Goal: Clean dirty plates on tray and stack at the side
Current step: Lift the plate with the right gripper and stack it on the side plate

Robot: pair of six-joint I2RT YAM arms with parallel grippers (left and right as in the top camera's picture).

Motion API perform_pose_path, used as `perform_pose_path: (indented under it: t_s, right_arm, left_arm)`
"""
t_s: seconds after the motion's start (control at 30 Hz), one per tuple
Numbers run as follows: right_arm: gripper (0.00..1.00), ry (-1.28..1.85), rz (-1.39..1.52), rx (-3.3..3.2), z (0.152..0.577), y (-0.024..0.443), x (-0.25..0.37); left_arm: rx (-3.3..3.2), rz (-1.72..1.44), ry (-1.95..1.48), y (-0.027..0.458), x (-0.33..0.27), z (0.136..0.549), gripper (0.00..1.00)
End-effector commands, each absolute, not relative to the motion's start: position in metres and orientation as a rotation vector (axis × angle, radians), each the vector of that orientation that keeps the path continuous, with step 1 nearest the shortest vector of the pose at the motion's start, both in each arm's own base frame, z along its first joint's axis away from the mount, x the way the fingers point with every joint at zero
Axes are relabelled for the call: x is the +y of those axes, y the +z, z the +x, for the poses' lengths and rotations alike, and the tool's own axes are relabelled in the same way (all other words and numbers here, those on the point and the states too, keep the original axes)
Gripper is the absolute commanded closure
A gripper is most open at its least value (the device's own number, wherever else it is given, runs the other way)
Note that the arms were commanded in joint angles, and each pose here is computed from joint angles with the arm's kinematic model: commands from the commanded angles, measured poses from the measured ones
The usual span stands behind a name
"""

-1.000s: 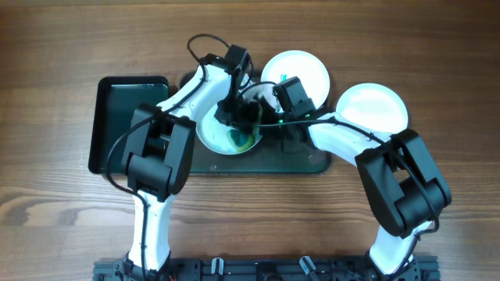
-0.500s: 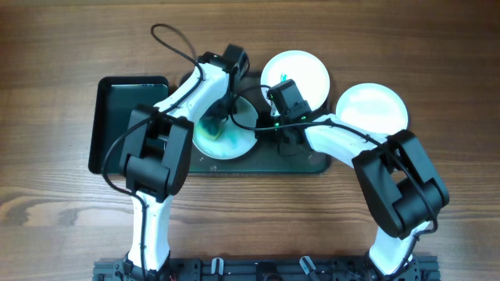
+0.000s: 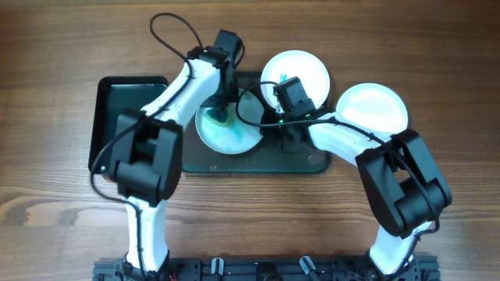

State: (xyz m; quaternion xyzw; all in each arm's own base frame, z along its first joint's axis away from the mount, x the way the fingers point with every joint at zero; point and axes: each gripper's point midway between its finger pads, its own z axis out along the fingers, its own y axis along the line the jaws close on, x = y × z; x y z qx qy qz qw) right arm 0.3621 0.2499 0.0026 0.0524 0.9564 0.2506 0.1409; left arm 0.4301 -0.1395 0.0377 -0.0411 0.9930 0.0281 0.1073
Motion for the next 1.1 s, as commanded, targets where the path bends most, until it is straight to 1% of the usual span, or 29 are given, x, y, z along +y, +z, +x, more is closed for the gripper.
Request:
perform_pose_path:
  t_s: [0.0, 0.07, 0.13, 0.2, 0.3, 0.33, 0.5, 0.6, 0.63, 0.73, 0.8, 0.9, 0.93, 1.0, 1.07]
  right_arm:
    - [0.96, 0.751, 0.053, 2.811, 0.349, -0.004, 0.258]
    - [0.96, 0.699, -0.012, 2.816, 0.352, 0.012, 0.255]
    - [0.96, 0.547, -0.061, 2.803, 0.357, 0.034, 0.244]
    - [0.96, 0.313, -0.115, 2.703, 0.363, 0.069, 0.23]
    - [0.96, -0.012, -0.119, 2.504, 0.364, 0.12, 0.209]
    - [0.96, -0.165, -0.11, 2.394, 0.361, 0.145, 0.199]
    - [0.96, -0.681, -0.18, 1.974, 0.342, 0.226, 0.182]
    - [0.96, -0.924, -0.2, 1.74, 0.324, 0.272, 0.186]
    - [0.96, -0.949, -0.196, 1.709, 0.321, 0.279, 0.188]
    - [0.96, -1.0, -0.265, 1.68, 0.319, 0.291, 0.202]
    - [0.96, -0.978, -0.241, 1.676, 0.322, 0.297, 0.205]
    - [0.96, -0.938, -0.243, 1.687, 0.324, 0.294, 0.209]
    - [0.96, -0.911, -0.271, 1.704, 0.327, 0.288, 0.212]
    - [0.96, -0.799, -0.321, 1.776, 0.334, 0.261, 0.217]
    - [0.96, -0.599, -0.376, 1.982, 0.335, 0.21, 0.219]
  left_arm:
    - [2.742, -0.394, 0.092, 0.129, -0.095, 0.43, 0.96]
    - [2.766, -0.459, 0.029, 0.145, -0.078, 0.418, 0.96]
    - [2.793, -0.545, -0.005, 0.145, -0.057, 0.412, 0.96]
    - [2.803, -0.6, -0.035, 0.143, -0.045, 0.412, 0.96]
    - [2.807, -0.598, -0.054, 0.143, -0.046, 0.412, 0.96]
    - [2.807, -0.595, -0.055, 0.143, -0.047, 0.412, 0.96]
    - [2.81, -0.59, -0.056, 0.143, -0.049, 0.411, 0.96]
    - [2.815, -0.588, -0.063, 0.142, -0.05, 0.41, 0.96]
    - [2.815, -0.588, -0.063, 0.142, -0.05, 0.41, 0.96]
    - [2.815, -0.588, -0.063, 0.142, -0.05, 0.41, 0.96]
    - [2.815, -0.588, -0.064, 0.142, -0.05, 0.41, 0.96]
    - [2.815, -0.588, -0.064, 0.142, -0.05, 0.41, 0.96]
    - [2.815, -0.588, -0.064, 0.142, -0.05, 0.41, 0.96]
    - [2.815, -0.588, -0.064, 0.142, -0.05, 0.41, 0.96]
    - [2.815, -0.588, -0.064, 0.142, -0.05, 0.41, 0.96]
